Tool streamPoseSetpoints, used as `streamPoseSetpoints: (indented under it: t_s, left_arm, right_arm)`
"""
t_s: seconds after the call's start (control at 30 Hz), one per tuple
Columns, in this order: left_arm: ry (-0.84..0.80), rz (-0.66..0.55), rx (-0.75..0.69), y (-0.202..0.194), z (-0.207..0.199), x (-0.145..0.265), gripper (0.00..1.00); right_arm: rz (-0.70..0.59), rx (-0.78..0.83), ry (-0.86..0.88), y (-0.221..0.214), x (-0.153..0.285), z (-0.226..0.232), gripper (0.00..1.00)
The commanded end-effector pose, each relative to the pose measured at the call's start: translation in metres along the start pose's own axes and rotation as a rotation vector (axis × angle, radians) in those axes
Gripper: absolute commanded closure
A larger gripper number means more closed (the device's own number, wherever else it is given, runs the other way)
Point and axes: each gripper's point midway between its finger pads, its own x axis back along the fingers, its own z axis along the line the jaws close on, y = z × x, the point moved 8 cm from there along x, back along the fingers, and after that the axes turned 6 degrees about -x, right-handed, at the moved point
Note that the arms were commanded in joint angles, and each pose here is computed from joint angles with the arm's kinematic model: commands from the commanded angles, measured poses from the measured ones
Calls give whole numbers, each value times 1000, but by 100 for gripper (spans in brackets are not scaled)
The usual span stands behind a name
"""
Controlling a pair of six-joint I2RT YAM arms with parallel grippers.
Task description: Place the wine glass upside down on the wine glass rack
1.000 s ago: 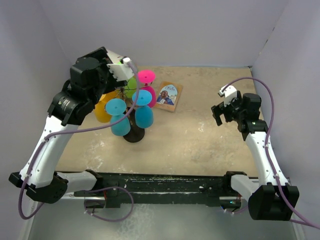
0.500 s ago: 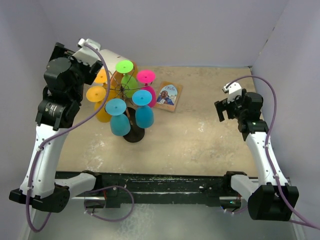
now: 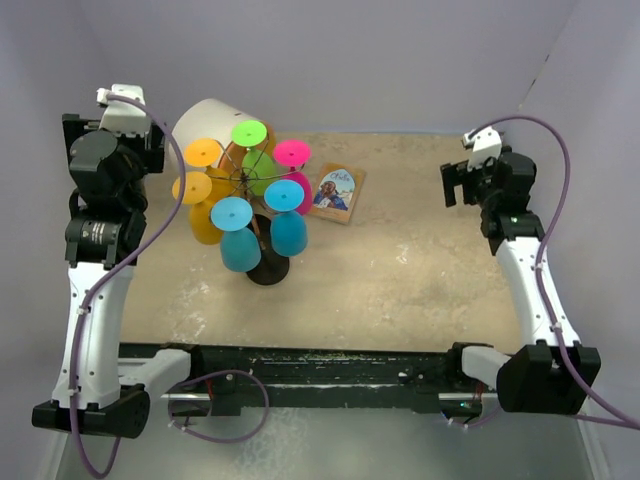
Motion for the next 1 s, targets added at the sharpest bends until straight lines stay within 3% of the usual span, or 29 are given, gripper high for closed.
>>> streamPoseSetpoints:
  t_s: [0.0,0.13,0.47,0.97]
  left_arm:
    - [1,-25,134,0,4,3,1]
    - [-17,-7,177,-8,2,1,1]
    - [-155,-22,202,-18,-12,11,1]
    - [-307,-121,198,-22,-19,44,1]
  right_arm:
    - [-124,-71,-60,53,4,-13,0]
    - [-114,-126,17,71,5,-8,0]
    - [-287,-99,-81,106,59,-18,0]
    - [-399,-70,-148,113,129,-18,0]
